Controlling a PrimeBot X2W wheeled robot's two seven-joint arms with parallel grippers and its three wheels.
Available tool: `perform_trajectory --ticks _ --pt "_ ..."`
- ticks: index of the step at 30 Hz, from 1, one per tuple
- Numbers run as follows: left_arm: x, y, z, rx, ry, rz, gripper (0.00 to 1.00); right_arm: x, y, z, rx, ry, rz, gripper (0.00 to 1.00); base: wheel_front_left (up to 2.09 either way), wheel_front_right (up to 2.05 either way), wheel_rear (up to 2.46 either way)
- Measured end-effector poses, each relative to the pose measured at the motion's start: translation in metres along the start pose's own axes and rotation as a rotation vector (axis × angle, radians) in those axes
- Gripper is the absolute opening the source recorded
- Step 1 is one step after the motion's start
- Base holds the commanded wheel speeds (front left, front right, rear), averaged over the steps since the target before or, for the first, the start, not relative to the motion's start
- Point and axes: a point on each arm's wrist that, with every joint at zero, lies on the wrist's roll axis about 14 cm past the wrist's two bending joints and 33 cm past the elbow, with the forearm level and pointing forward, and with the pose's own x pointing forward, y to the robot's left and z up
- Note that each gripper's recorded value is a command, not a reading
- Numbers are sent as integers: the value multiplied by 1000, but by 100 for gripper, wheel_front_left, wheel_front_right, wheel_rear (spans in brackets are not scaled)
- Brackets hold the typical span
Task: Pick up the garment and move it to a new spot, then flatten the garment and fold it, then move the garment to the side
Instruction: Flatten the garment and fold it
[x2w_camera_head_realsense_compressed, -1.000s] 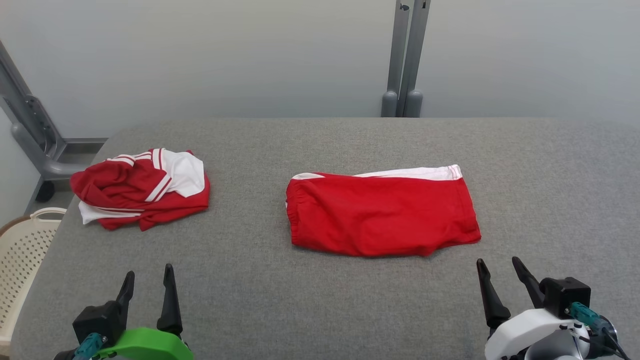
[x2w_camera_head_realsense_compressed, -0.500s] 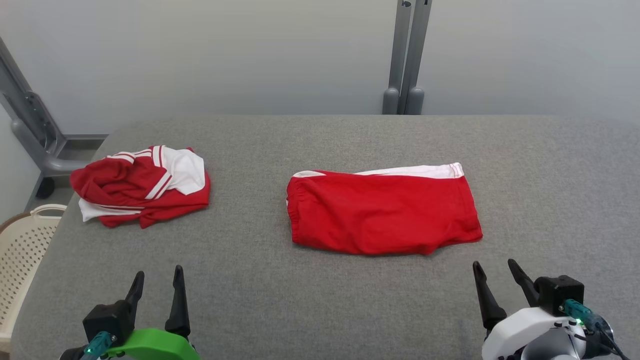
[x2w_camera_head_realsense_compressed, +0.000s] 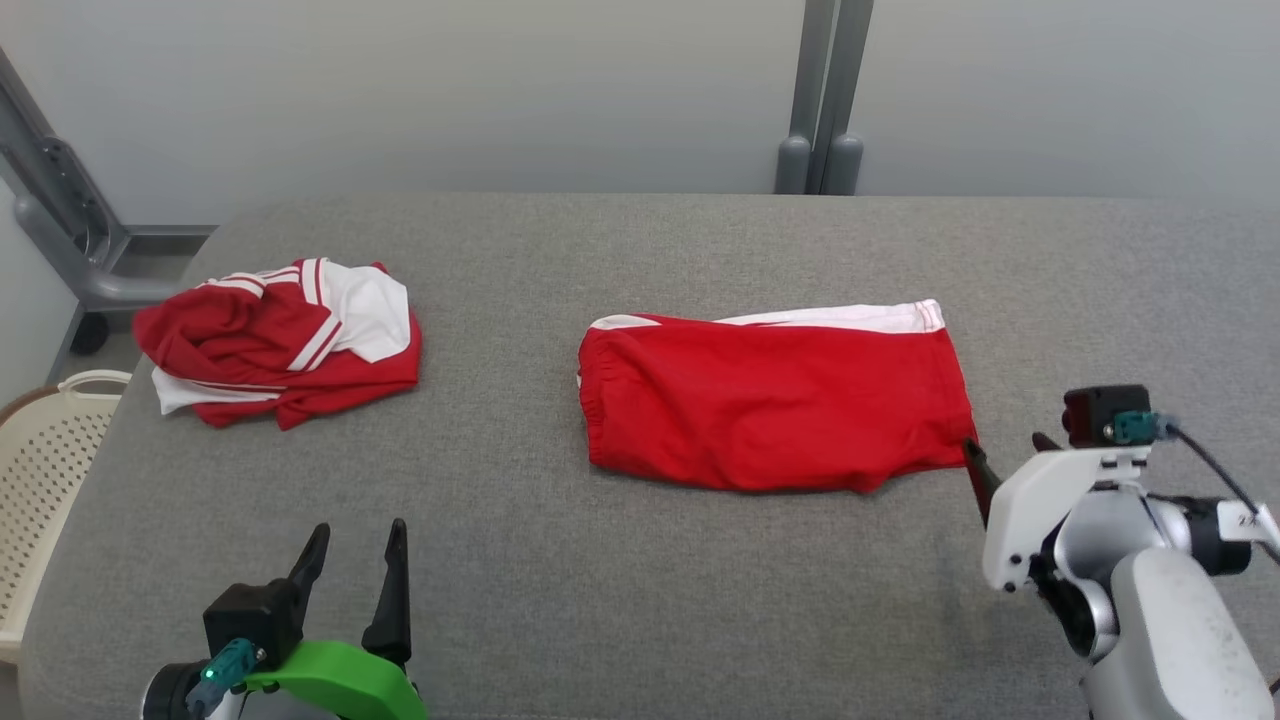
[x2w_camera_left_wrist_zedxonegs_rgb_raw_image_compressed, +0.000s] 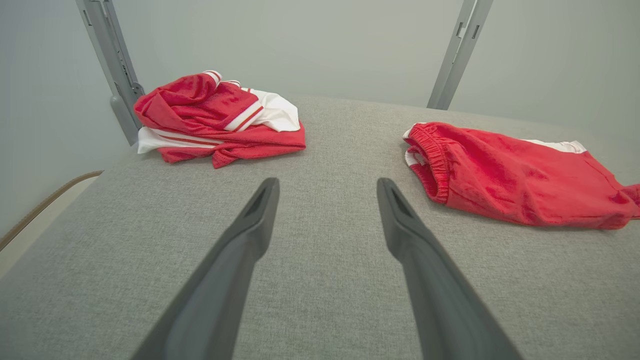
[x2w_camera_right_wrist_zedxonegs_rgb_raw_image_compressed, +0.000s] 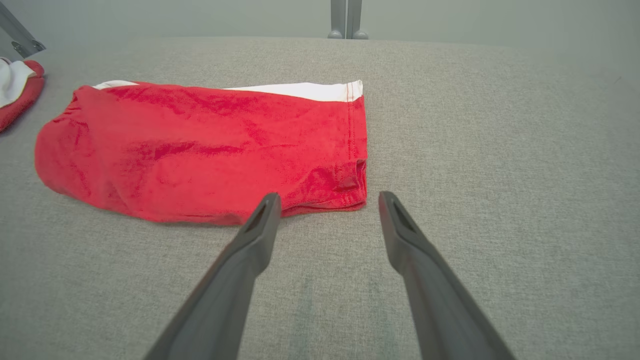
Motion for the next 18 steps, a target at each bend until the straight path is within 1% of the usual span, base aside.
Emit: perform_trajectory --ticks 3,9,13,18 --pt "4 -3 -1 -1 7 -13 100 14 -16 8 5 72 -44 100 0 0 0" --pt "12 -11 0 -4 4 -38 100 43 -49 21 74 177 -131 100 0 0 0" --pt "14 -8 -3 2 12 -33 100 63 -54 12 105 269 -151 100 0 0 0" --pt "18 -3 -8 10 33 -21 100 90 -52 -1 67 375 -161 100 0 0 0"
